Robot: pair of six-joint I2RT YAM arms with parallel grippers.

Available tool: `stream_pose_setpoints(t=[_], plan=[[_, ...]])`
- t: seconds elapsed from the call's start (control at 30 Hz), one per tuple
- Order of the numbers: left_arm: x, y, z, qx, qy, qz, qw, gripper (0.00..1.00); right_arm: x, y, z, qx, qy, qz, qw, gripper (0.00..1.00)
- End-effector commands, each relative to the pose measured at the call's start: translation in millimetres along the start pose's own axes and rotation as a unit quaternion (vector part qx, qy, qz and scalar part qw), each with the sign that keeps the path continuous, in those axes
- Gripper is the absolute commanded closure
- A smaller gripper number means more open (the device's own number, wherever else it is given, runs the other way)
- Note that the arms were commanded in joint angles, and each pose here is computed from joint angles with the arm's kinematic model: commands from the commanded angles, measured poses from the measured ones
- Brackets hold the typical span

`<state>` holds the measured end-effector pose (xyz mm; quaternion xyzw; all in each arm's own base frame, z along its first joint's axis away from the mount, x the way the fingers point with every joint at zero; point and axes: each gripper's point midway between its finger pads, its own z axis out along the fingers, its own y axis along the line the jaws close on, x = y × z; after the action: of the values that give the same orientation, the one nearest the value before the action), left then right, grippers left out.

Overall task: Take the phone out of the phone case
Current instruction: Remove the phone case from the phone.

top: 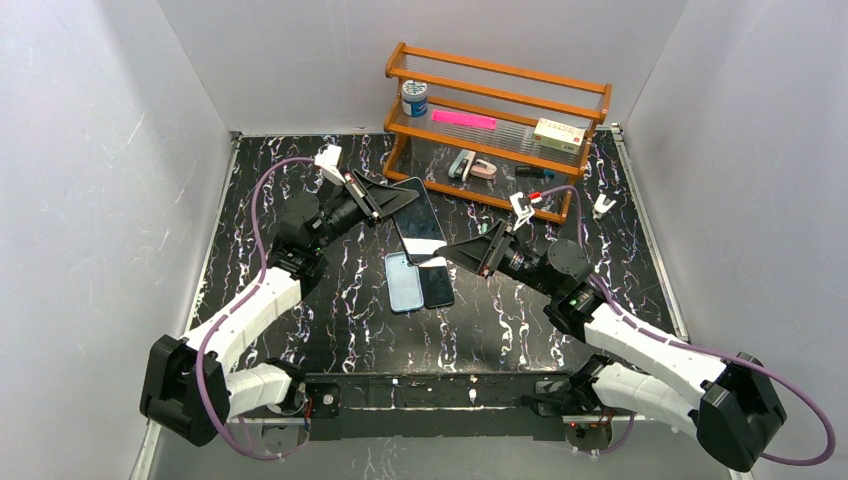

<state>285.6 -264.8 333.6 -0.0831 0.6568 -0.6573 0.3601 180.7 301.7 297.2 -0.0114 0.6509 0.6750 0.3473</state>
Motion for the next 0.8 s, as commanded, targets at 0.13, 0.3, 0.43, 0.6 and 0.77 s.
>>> stream_pose_setpoints(t=[0.13, 0.3, 0.43, 0.6, 0.77], plan=[[32.8, -43.6, -1.5, 0.073, 0.060, -0.010, 0.995, 1.00, -25.2, 17.8, 10.0, -0.042, -0.035, -0.029, 0.998, 0.55], [45.2, -46.2, 1.9, 0.078, 0.079, -0.009, 0.994, 1.00, -36.4, 22.8, 17.1, -0.059, -0.032, -0.043, 0.997, 0.58], [61.1, -48.9, 7.6, 0.084, 0.103, -0.004, 0.991, 1.00, -45.4, 32.4, 26.1, -0.080, -0.027, -0.054, 0.995, 0.61], [70.5, -43.0, 11.3, 0.080, 0.111, 0.002, 0.991, 1.00, -51.8, 39.7, 33.2, -0.103, -0.020, -0.049, 0.993, 0.75], [61.6, -33.0, 15.2, 0.047, 0.087, 0.040, 0.994, 0.82, -62.7, 42.9, 29.1, -0.107, -0.023, -0.047, 0.993, 0.97]])
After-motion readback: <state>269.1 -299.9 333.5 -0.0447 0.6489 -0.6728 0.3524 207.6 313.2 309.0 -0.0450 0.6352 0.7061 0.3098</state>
